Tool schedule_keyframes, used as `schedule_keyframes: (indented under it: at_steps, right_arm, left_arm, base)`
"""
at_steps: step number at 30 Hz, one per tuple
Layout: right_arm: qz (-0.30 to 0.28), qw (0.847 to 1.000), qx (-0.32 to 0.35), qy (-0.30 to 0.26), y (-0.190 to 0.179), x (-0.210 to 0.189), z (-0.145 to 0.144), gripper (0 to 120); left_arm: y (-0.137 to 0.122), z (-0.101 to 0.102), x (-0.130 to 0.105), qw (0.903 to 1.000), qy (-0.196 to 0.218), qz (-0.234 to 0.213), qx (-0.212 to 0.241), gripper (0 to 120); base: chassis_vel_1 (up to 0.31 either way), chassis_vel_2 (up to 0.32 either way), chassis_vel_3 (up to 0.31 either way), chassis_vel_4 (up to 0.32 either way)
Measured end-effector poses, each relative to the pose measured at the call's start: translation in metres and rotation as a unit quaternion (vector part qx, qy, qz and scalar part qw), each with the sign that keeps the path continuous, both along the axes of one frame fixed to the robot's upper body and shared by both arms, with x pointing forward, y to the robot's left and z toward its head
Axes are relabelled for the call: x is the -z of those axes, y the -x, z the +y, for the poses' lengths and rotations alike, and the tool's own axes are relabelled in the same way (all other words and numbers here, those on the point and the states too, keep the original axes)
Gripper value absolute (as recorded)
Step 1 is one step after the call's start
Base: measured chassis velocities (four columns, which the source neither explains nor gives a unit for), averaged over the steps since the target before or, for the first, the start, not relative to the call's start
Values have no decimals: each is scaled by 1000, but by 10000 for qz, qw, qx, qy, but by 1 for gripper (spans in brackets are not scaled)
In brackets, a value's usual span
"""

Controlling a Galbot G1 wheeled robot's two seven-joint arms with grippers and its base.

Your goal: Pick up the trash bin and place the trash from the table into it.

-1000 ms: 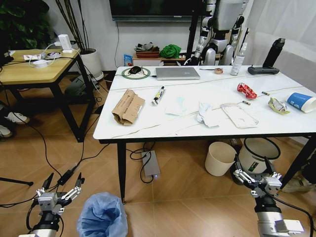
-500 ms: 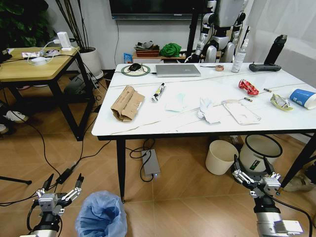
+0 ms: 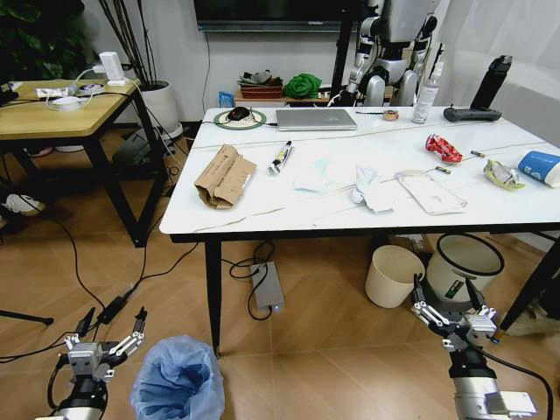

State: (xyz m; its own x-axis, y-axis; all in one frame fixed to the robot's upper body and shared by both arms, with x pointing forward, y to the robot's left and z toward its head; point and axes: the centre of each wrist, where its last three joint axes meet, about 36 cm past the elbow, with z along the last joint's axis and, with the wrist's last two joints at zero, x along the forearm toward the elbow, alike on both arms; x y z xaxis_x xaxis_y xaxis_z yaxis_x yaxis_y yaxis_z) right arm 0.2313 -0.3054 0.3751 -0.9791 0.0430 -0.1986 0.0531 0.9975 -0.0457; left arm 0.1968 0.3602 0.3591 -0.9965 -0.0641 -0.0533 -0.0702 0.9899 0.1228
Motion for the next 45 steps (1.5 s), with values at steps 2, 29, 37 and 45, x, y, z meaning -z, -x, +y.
schedule_keyframes:
  at_steps: [2, 29, 37, 45]
  right_arm:
    - [-1, 10000, -1, 2, 0, 0, 0, 100]
    - [42, 10000, -53, 18, -2, 4, 4, 100]
    - [45, 10000, -74, 21, -1, 5, 5, 100]
    - [79, 9999, -93, 19, 0, 8, 7, 100]
  left_arm:
    - [0, 0, 0, 10000, 2, -3, -2, 100]
    - [-1, 1, 4, 10000, 12, -17, -28, 100]
    - [0, 2, 7, 10000, 3, -3, -29, 100]
    - [6, 11, 21, 9994, 64, 311, -153, 100]
  base:
    - [0, 0, 0, 0]
    - [0, 0, 0, 0]
    - [0, 0, 0, 0]
    - [0, 0, 0, 0]
